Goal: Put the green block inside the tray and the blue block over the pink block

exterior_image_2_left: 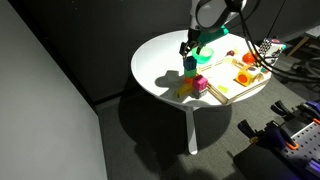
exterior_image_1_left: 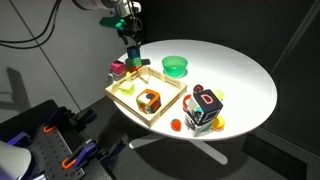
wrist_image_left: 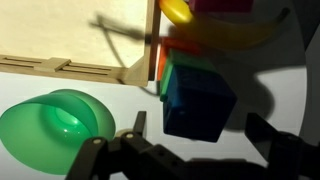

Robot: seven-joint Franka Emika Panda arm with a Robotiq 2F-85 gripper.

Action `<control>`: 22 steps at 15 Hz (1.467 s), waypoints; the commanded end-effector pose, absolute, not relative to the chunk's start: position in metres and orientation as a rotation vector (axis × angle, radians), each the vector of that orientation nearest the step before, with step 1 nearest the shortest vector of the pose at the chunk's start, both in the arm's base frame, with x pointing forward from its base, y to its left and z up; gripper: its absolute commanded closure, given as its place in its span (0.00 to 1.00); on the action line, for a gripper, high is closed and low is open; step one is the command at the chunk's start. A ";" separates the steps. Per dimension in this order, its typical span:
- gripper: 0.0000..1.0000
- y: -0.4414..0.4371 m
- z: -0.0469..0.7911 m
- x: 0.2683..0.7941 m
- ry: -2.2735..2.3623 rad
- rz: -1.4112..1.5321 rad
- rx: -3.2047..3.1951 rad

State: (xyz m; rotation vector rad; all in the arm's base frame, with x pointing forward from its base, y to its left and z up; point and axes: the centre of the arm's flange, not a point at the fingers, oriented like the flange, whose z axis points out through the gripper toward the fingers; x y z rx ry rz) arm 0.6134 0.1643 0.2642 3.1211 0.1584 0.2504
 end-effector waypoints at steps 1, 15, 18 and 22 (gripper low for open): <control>0.00 0.171 0.260 0.624 0.153 0.240 3.093; 0.68 0.182 0.263 0.618 0.239 0.208 3.083; 0.69 0.189 0.269 0.611 0.257 0.188 3.082; 0.69 0.188 0.275 0.596 0.263 0.125 3.076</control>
